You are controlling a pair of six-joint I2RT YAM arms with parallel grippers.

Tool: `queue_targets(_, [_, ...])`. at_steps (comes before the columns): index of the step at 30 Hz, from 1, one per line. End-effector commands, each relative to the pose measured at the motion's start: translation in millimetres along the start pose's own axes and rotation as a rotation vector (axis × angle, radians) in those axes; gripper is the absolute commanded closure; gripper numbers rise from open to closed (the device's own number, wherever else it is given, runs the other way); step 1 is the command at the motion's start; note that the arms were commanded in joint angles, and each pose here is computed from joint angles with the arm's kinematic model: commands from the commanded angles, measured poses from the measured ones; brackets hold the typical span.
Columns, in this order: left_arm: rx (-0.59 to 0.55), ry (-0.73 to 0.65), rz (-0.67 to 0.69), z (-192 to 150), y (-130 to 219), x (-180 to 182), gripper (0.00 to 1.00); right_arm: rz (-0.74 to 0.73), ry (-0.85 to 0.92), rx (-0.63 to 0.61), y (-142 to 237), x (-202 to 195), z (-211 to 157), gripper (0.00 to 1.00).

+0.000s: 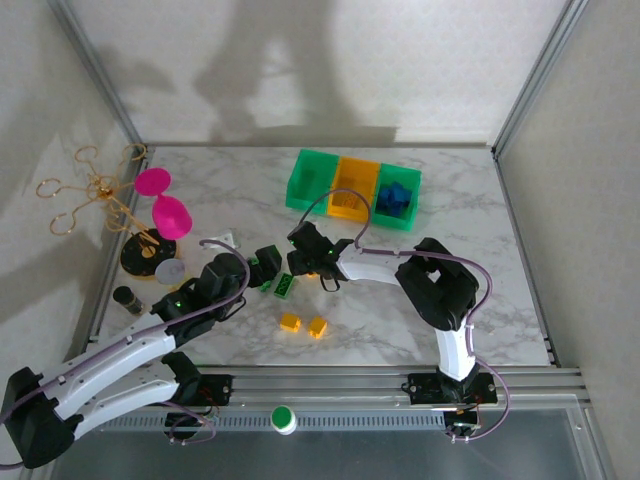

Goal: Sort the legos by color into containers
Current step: Pick up the lego from the center of the table.

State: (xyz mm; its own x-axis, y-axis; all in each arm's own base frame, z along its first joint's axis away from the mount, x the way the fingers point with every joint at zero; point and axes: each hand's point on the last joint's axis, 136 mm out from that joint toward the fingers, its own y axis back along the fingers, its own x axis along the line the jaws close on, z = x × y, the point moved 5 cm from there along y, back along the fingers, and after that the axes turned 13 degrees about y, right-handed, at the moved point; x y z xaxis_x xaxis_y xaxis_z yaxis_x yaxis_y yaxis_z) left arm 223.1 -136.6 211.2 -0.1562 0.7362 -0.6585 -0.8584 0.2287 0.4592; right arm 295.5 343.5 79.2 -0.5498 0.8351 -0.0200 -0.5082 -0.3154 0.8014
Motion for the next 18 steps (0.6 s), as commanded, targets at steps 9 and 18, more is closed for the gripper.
queue_targets(9, [-0.012,0.002,0.005,3,-2,0,0.0,-0.043,-0.004,0.044,-4,0,-11,0.4])
queue_targets(18, [-0.011,0.008,0.004,2,0,2,0.0,-0.057,-0.003,0.044,-4,-1,-7,0.53])
